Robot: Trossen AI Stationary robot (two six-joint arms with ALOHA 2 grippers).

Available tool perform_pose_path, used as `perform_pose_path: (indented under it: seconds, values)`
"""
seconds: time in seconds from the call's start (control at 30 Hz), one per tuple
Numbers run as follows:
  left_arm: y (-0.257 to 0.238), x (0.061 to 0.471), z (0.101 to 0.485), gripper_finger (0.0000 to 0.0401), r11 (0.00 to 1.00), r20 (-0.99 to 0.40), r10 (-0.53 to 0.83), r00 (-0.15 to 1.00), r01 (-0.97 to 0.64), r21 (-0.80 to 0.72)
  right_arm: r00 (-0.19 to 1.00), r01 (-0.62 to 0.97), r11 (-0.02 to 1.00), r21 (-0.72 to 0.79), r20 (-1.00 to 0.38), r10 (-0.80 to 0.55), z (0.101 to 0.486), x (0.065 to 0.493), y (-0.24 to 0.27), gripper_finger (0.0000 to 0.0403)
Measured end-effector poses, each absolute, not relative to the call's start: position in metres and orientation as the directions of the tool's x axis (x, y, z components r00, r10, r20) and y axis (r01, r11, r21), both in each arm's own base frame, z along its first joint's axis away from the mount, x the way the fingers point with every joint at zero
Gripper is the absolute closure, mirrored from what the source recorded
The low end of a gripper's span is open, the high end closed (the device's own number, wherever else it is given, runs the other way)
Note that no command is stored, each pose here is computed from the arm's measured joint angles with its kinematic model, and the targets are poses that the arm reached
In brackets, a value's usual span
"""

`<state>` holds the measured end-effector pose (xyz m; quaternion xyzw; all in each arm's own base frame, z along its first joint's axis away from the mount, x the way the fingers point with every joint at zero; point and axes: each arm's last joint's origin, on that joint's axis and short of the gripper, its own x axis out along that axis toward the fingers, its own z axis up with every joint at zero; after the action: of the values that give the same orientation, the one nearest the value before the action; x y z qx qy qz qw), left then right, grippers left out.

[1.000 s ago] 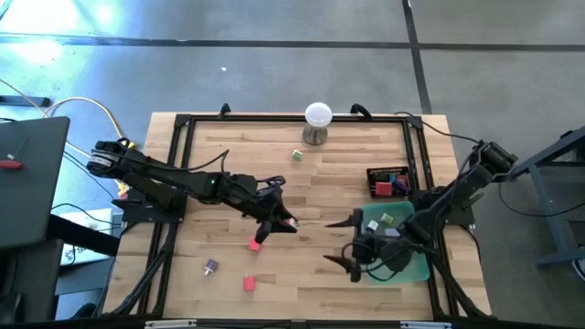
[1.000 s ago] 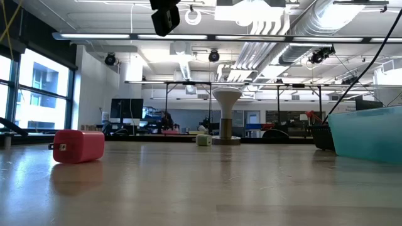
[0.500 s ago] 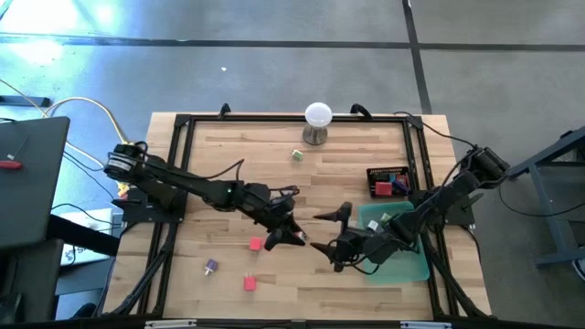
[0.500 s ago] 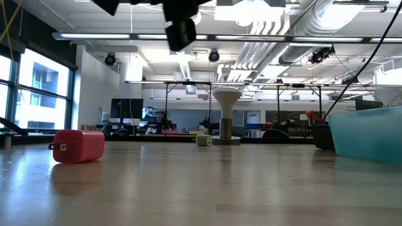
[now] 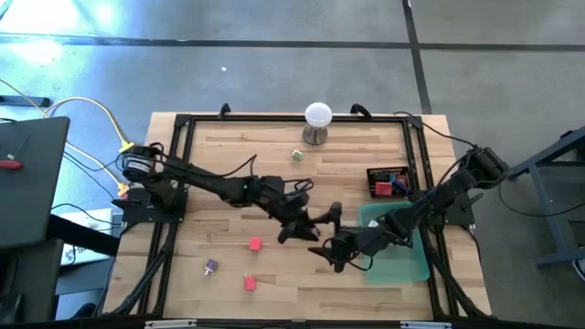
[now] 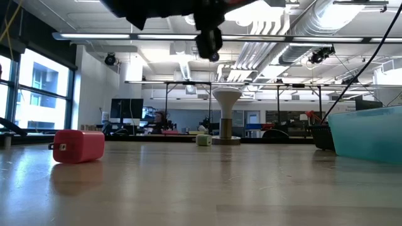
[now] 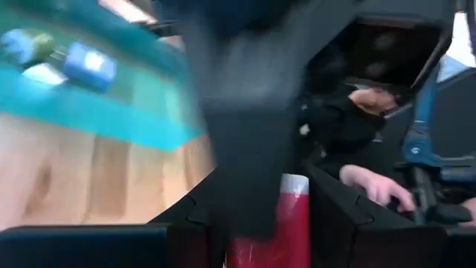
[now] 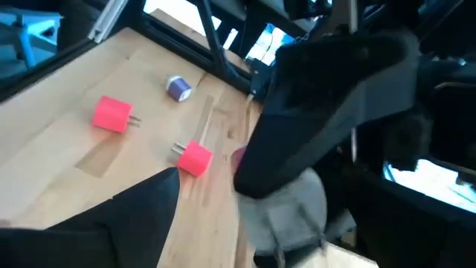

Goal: Pick & Place Office items
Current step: Put the pink charger adapter into the green bin

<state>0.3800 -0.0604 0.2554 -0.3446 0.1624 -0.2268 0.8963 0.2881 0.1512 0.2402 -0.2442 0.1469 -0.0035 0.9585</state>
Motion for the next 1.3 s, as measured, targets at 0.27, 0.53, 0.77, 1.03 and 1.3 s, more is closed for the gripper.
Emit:
perform_pose_path:
  seconds: [0.27, 0.53, 0.77, 1.03, 1.3]
  values:
    - [-0.061, 0.385, 0.254, 0.0276, 0.652, -0.135, -0.536, 0.833, 0.307, -0.694, 0.954, -0.104, 0.88, -0.463, -0.298, -0.044, 0.239, 0.287, 0.153, 0.0092]
    - [-0.061, 0.385, 0.254, 0.0276, 0.653, -0.136, -0.536, 0.833, 0.308, -0.692, 0.952, -0.109, 0.882, -0.459, -0.303, -0.039, 0.238, 0.287, 0.153, 0.0218]
    - [-0.061, 0.385, 0.253, 0.0276, 0.65, -0.138, -0.538, 0.832, 0.305, -0.696, 0.952, -0.112, 0.885, -0.451, -0.304, -0.035, 0.238, 0.287, 0.153, 0.028]
    - [-0.062, 0.385, 0.254, 0.0177, 0.65, -0.124, -0.547, 0.828, 0.327, -0.686, 0.943, -0.104, 0.898, -0.428, -0.329, -0.048, 0.236, 0.286, 0.153, 0.028]
    - [-0.056, 0.385, 0.256, 0.0126, 0.62, -0.106, -0.599, 0.794, 0.376, -0.688, 0.932, -0.046, 0.904, -0.426, -0.343, -0.114, 0.238, 0.275, 0.166, 0.028]
